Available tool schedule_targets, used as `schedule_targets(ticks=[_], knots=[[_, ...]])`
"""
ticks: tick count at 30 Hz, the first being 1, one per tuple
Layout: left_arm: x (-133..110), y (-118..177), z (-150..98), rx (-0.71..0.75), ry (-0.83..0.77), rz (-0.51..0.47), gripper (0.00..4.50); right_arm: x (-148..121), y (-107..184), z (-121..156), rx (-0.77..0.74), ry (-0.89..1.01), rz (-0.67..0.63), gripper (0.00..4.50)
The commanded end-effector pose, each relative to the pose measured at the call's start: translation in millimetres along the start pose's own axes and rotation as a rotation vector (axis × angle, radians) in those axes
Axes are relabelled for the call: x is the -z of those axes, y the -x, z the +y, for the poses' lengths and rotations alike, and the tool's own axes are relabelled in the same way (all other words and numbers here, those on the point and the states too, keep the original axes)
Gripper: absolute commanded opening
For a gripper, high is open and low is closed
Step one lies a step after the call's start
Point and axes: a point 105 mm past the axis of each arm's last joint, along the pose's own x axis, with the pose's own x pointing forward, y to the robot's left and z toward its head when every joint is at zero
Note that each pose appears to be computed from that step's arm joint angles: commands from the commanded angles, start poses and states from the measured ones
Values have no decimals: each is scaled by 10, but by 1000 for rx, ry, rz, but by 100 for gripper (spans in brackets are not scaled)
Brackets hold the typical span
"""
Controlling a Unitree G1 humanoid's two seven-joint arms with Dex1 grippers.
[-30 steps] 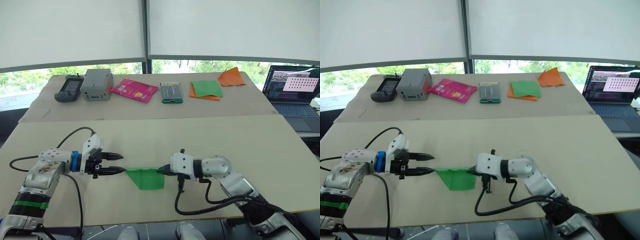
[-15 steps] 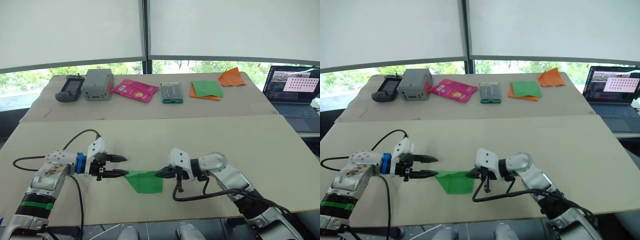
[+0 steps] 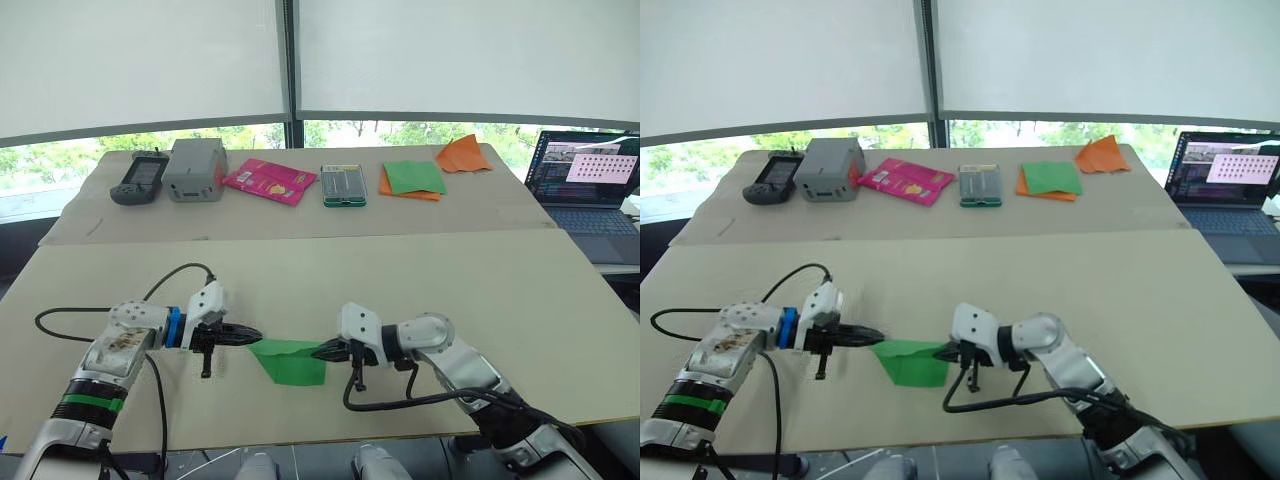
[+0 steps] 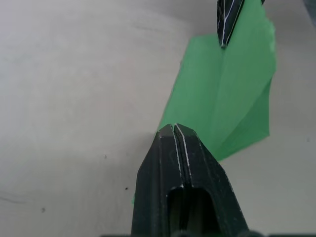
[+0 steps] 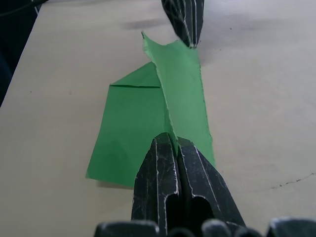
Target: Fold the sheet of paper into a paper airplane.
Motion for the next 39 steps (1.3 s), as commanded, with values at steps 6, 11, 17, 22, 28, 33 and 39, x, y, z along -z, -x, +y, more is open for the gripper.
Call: schedule_targets(ticks=[6, 11, 17, 22, 28, 33, 39], knots=[[25, -77, 7, 8, -48, 25, 2, -155, -2, 26, 17, 24, -37, 0], [164, -80, -37, 39, -136, 123, 2, -198, -5, 60, 4, -20, -60, 0], [201, -60, -45, 45, -186, 149, 2, -119, -71, 83, -10, -68, -9, 0], [210, -52, -58, 44, -189, 148, 2, -198, -83, 2, 37, -63, -34, 0], [226, -44, -73, 44, -188, 152, 0, -353, -51, 2, 69, -38, -98, 159], [224, -45, -70, 42, -190, 154, 0, -451, -46, 61, 59, -43, -137, 159], [220, -44, -60, 41, -192, 158, 0, -437, -112, 118, 45, -73, -132, 159]])
